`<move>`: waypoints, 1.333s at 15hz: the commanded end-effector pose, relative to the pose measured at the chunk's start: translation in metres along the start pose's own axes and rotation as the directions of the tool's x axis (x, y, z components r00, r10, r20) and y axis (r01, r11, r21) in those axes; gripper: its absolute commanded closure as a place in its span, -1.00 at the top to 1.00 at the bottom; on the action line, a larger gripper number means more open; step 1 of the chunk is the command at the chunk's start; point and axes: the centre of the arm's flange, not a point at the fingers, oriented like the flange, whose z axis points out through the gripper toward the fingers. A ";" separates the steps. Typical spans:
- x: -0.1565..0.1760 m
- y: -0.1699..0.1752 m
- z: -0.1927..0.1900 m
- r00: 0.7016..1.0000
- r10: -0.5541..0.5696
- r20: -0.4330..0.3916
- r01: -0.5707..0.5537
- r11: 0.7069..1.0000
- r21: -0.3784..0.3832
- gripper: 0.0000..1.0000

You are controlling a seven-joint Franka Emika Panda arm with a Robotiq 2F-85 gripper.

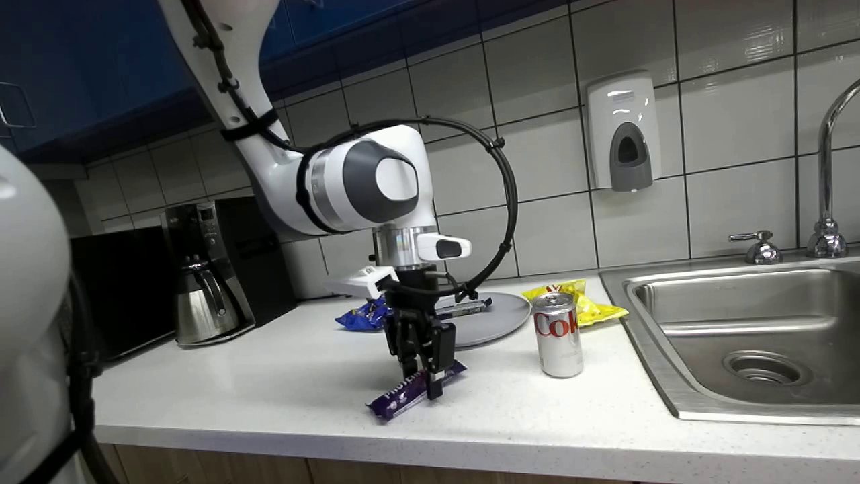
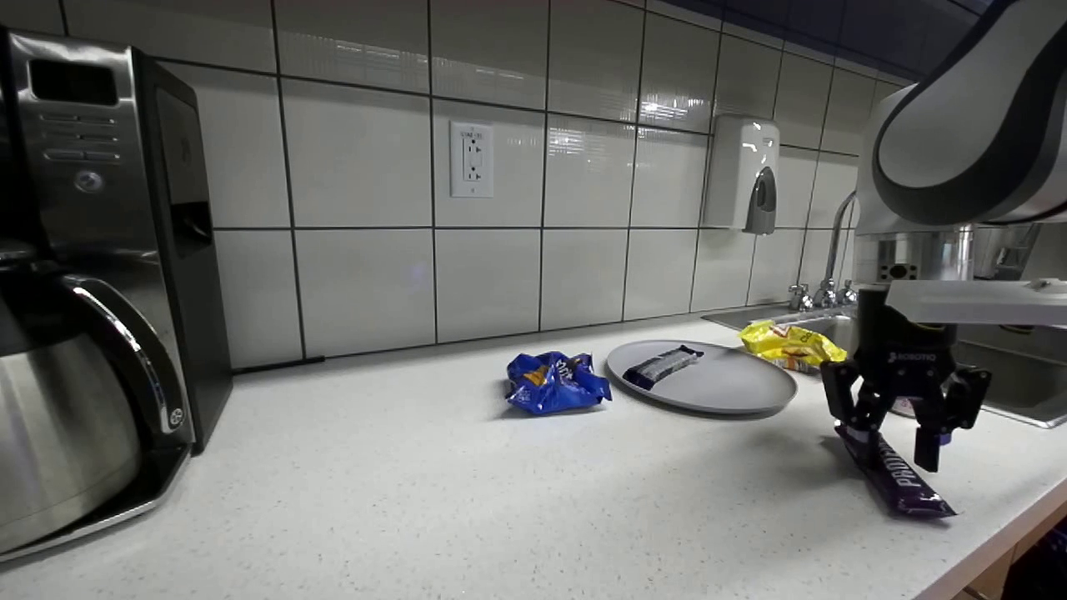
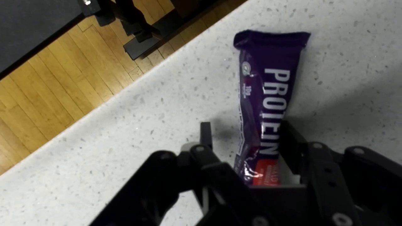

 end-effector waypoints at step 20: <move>0.047 -0.026 -0.082 0.975 0.177 -0.132 -0.165 0.981 0.098 -0.92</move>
